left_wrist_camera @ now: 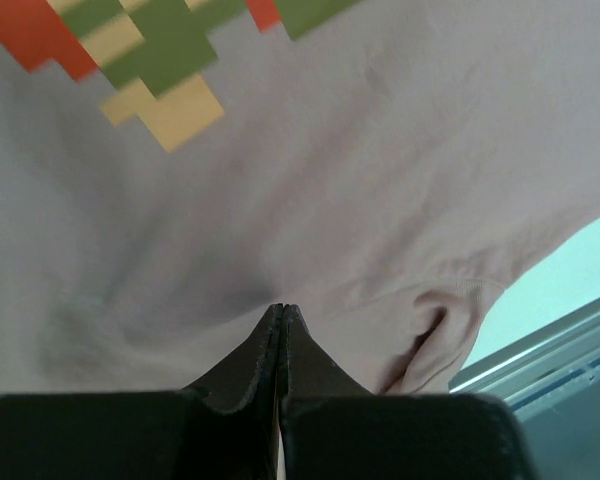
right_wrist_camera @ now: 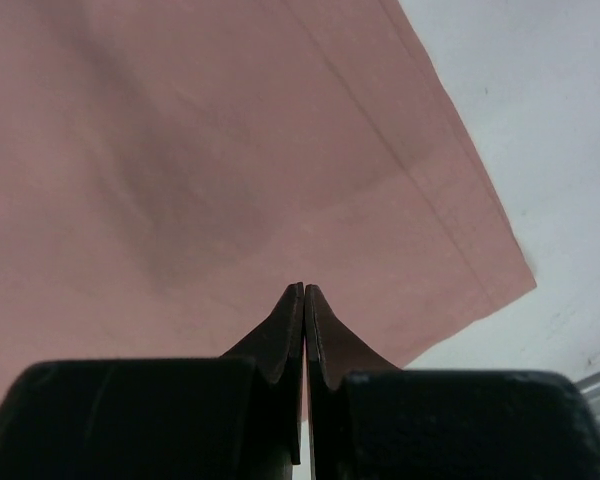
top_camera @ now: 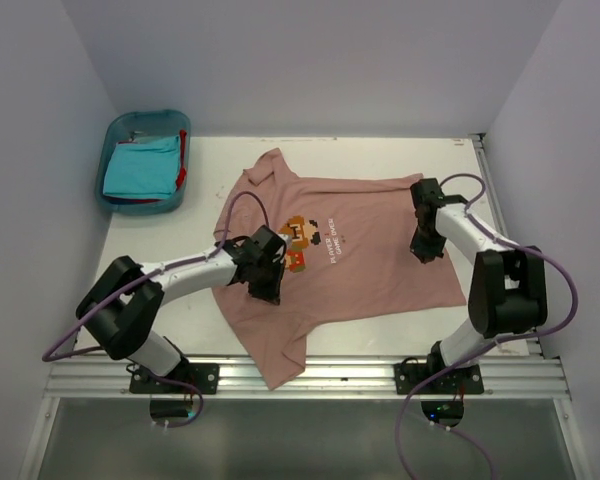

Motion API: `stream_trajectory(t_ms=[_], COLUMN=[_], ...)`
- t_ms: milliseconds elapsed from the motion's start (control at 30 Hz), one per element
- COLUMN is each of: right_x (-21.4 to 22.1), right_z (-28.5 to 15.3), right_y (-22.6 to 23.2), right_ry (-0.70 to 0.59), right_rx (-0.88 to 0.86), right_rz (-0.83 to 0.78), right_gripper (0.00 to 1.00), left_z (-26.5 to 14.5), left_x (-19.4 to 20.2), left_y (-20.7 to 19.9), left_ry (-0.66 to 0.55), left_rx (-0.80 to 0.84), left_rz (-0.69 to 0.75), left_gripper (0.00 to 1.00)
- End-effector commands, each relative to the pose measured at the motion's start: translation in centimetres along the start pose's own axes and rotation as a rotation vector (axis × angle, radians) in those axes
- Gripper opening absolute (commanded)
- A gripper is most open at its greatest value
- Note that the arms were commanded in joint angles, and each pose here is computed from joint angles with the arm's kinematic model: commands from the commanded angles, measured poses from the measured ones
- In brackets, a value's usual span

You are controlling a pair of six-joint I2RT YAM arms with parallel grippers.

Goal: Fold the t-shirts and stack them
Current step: Flatten out the tshirt

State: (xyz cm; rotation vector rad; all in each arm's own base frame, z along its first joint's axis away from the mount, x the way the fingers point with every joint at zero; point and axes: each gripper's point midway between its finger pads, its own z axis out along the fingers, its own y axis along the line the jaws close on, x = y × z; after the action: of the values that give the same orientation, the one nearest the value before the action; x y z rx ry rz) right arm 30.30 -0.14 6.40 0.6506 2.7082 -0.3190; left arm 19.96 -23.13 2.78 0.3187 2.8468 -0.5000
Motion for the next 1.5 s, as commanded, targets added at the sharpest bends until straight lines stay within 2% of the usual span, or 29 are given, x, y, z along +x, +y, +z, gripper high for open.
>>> stream_trajectory(t_ms=[0, 367, 500, 800, 1000, 1233, 1367, 1467], right_x=[1.9, 2.7, 3.4, 4.3, 3.9, 1.5, 0.0, -0.7], right_z=[0.4, 4.2, 5.8, 7.8, 7.2, 4.3, 1.1, -3.3], right_y=[-2.1, -2.5, -3.2, -4.8, -4.9, -2.3, 1.8, 4.9], right_ry=[0.031, 0.079, 0.112, 0.169, 0.151, 0.064, 0.005, -0.102], right_rx=[0.091, 0.213, 0.299, 0.446, 0.432, 0.204, -0.041, -0.202], right_rz=[0.016, 0.011, 0.0, -0.007, -0.002, 0.017, -0.035, -0.125], right_gripper=[0.0, 0.0, 0.0, 0.0, 0.0, 0.0, 0.0, 0.04], left_z=[-0.6, 0.8, 1.5, 0.0, -0.5, -1.3, -2.7, -4.0], left_x=[1.1, 6.9, 9.1, 11.4, 10.6, 6.7, 1.5, -2.1], left_y=[-1.7, -0.3, 1.8, 4.0, 4.6, 3.3, -0.1, -2.7], left_ry=[-0.011, 0.158, 0.239, 0.287, 0.248, 0.169, 0.054, -0.042], left_rx=[0.068, 0.016, -0.059, -0.138, -0.194, -0.215, -0.152, -0.096], left_rz=[-0.001, 0.051, 0.056, 0.031, 0.01, 0.056, 0.108, 0.136], left_gripper=[0.0, 0.0, 0.0, 0.0, 0.0, 0.0, 0.0, 0.0])
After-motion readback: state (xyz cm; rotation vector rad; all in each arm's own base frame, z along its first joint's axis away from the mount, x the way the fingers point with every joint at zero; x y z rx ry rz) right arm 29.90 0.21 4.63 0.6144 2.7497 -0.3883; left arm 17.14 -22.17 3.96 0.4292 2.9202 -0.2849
